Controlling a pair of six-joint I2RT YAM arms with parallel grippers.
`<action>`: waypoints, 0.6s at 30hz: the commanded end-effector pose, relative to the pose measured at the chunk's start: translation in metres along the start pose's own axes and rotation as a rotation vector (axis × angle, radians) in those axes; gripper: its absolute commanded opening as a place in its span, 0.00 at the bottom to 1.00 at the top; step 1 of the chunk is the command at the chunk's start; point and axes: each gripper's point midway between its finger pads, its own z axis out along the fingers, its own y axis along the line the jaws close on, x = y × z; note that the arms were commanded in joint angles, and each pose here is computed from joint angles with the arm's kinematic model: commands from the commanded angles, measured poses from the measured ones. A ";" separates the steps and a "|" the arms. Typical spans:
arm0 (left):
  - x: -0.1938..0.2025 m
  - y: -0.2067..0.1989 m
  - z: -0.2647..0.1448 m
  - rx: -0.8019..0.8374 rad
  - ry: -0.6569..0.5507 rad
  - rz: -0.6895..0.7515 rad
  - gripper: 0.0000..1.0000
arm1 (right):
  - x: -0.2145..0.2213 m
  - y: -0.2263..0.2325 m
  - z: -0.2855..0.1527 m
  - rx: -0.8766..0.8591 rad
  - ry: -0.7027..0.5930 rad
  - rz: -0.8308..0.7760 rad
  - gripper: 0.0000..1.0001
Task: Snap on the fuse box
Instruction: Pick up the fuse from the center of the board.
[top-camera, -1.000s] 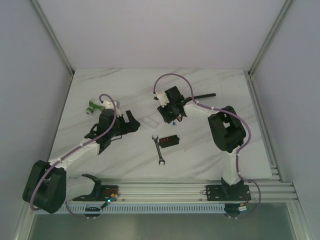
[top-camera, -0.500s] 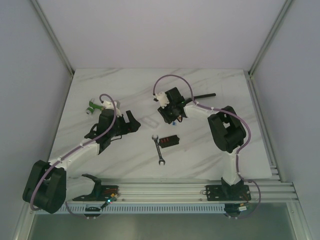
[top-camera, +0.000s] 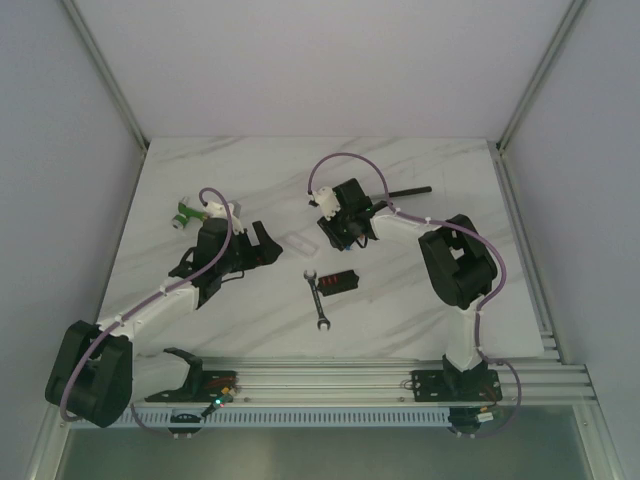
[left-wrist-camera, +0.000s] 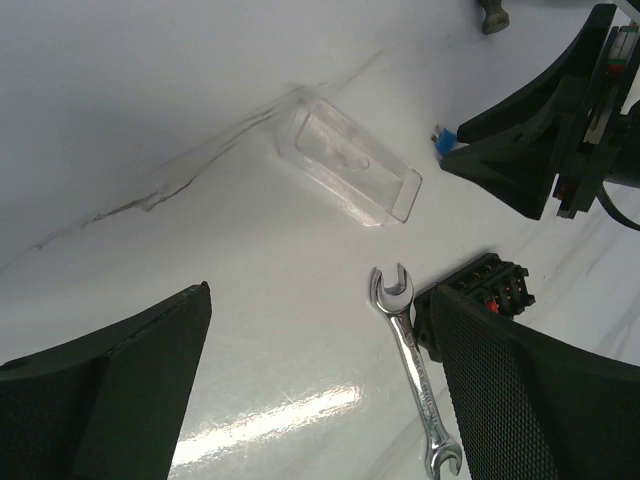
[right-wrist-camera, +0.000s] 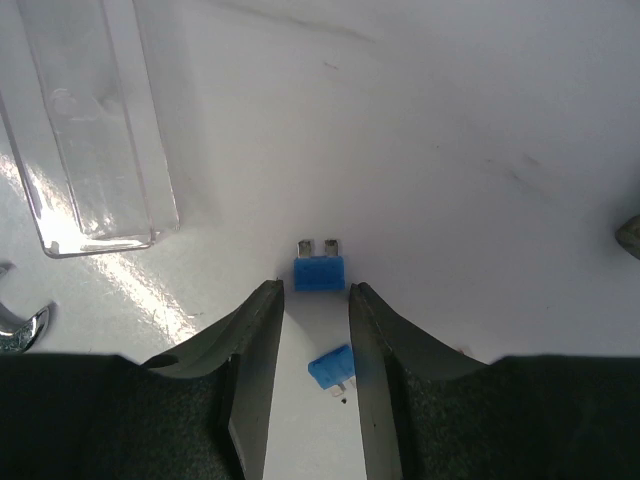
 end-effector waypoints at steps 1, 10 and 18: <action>-0.009 -0.009 -0.004 0.028 -0.013 -0.014 1.00 | 0.020 0.011 -0.002 -0.023 0.048 0.013 0.39; -0.009 -0.011 -0.006 0.035 -0.016 -0.018 1.00 | 0.015 0.009 0.006 0.002 0.018 0.014 0.39; -0.010 -0.011 -0.006 0.037 -0.018 -0.023 1.00 | 0.021 0.008 0.007 0.009 0.029 0.013 0.38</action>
